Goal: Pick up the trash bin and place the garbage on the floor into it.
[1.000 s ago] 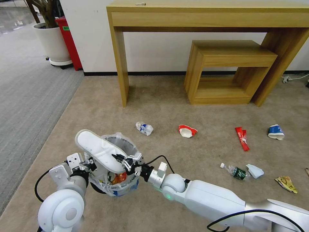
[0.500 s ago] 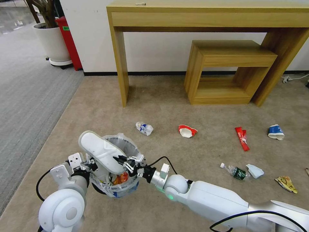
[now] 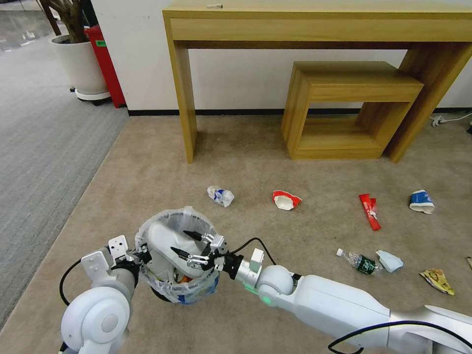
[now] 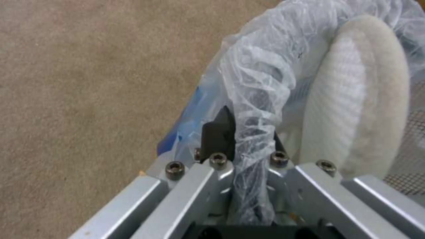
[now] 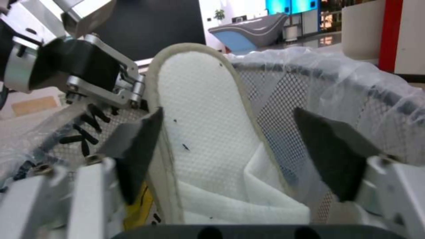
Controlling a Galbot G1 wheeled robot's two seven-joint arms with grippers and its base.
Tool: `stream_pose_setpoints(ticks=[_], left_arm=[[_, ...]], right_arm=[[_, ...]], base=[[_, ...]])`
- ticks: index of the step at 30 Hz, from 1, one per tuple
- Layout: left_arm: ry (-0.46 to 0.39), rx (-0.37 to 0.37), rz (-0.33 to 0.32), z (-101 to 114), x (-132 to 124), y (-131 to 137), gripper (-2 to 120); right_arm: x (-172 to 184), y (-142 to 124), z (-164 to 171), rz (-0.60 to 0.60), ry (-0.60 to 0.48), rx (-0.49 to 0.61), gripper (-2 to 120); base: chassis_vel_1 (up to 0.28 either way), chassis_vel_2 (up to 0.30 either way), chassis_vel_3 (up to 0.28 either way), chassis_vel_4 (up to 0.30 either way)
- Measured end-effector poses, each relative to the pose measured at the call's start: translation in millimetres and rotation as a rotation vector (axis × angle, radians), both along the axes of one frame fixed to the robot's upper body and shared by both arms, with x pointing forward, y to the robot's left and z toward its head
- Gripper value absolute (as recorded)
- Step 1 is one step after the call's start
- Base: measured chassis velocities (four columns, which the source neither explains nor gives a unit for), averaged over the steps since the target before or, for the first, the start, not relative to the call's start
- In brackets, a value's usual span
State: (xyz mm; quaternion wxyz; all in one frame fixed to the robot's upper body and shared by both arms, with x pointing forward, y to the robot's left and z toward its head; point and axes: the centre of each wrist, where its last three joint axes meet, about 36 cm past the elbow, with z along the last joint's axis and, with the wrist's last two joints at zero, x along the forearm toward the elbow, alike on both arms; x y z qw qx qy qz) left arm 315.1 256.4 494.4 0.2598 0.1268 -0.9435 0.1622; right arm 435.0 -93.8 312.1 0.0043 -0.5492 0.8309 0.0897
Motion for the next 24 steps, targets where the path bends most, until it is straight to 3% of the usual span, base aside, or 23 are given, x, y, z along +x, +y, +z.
stream_pose_setpoints(ticks=[2, 6, 11, 12, 13, 20, 24], left_arm=[[0.001, 0.0, 0.001, -0.9, 1.5, 0.6, 1], [0.004, -0.002, 0.0, -1.8, 2.6, 1.1, 1], [0.009, -0.004, -0.004, -2.9, 3.9, 2.4, 1], [0.026, 0.039, 0.059, -4.7, 6.2, 12.1, 1], [0.015, 0.051, 0.081, -3.3, 7.2, 13.5, 1], [0.036, 0.044, 0.061, -8.2, 9.1, 14.3, 1], [0.038, 0.044, 0.06, -8.8, 9.2, 13.2, 1]], right_arm=[[-0.5, -2.0, 1.2, 0.001, 0.0, -0.001, 93], [1.0, -5.2, 5.4, -0.005, -0.005, 0.002, 99], [6.1, -11.2, 19.4, -0.028, -0.014, 0.017, 99], [18.2, -26.2, 26.9, -0.114, -0.014, 0.02, 100], [22.6, -28.7, 32.7, -0.142, -0.015, 0.027, 100], [47.5, -46.7, 79.9, -0.28, -0.046, 0.113, 100], [49.1, -52.3, 85.3, -0.299, -0.052, 0.124, 100]], base=[[0.0, 0.0, 0.0, 0.0], [0.0, 0.0, 0.0, 0.0], [0.0, 0.0, 0.0, 0.0], [0.0, 0.0, 0.0, 0.0], [0.0, 0.0, 0.0, 0.0], [0.0, 0.0, 0.0, 0.0], [0.0, 0.0, 0.0, 0.0]])
